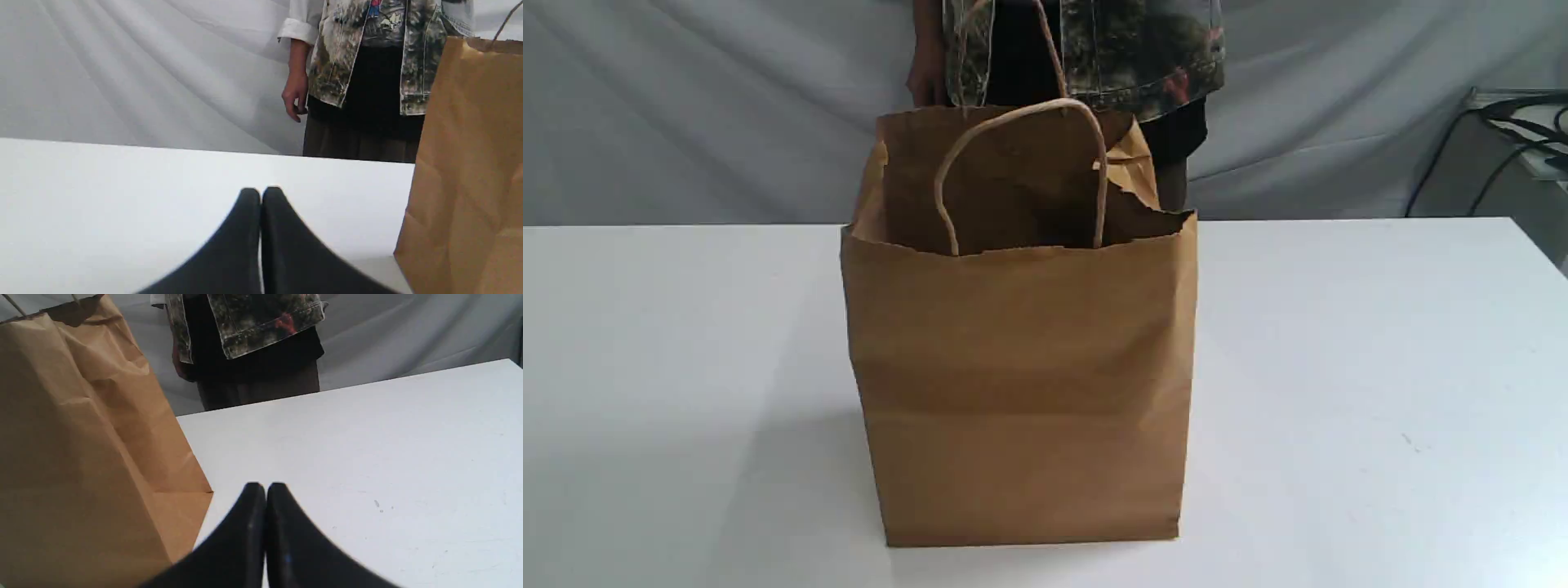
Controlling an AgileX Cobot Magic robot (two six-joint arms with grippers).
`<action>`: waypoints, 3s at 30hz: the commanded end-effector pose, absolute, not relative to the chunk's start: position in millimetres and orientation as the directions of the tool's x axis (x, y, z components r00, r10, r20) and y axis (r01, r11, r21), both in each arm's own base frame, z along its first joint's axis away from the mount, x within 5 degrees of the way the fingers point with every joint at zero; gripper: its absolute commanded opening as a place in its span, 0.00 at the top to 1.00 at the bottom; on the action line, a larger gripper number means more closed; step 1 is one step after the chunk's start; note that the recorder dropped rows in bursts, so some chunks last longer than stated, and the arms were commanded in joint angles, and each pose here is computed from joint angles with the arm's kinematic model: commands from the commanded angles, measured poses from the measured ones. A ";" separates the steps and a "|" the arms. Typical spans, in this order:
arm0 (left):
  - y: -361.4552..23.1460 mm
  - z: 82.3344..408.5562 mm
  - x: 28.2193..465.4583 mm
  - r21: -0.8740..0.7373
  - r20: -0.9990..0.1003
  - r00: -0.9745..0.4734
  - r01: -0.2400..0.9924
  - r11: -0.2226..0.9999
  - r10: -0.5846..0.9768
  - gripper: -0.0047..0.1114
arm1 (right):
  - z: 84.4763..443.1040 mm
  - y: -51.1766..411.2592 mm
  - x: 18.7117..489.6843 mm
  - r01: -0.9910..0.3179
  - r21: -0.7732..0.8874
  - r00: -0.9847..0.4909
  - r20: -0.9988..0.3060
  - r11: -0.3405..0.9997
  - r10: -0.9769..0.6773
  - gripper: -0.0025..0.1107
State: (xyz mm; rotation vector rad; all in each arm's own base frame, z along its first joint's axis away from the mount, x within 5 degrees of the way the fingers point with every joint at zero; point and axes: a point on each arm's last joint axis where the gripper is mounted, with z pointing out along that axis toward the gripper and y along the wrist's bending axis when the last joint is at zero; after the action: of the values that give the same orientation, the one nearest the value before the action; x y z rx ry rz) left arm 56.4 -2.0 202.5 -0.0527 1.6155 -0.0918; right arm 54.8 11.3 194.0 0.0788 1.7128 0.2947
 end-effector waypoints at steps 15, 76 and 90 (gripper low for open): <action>-7.8 189.5 54.5 -0.041 -0.984 -0.178 0.126 0.991 -0.019 0.96 | 192.7 11.4 54.6 -0.116 0.237 -0.169 -0.962 0.965 0.216 0.98; -8.8 189.5 54.4 -0.090 -0.981 -0.183 0.128 0.988 -0.066 0.96 | 196.7 6.3 55.7 -0.097 -0.022 -0.092 -0.995 0.995 -0.031 0.98; -8.8 189.5 54.4 -0.090 -0.981 -0.183 0.128 0.988 -0.066 0.96 | 186.7 1.7 54.6 -0.023 -0.074 -0.202 -0.976 0.997 -0.077 0.98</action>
State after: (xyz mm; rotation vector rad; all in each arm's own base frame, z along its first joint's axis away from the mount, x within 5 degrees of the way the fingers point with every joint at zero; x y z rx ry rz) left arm 54.5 -8.2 191.1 0.0546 1.7439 -0.1521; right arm 54.8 1.8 188.1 -0.0405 1.7712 -0.0255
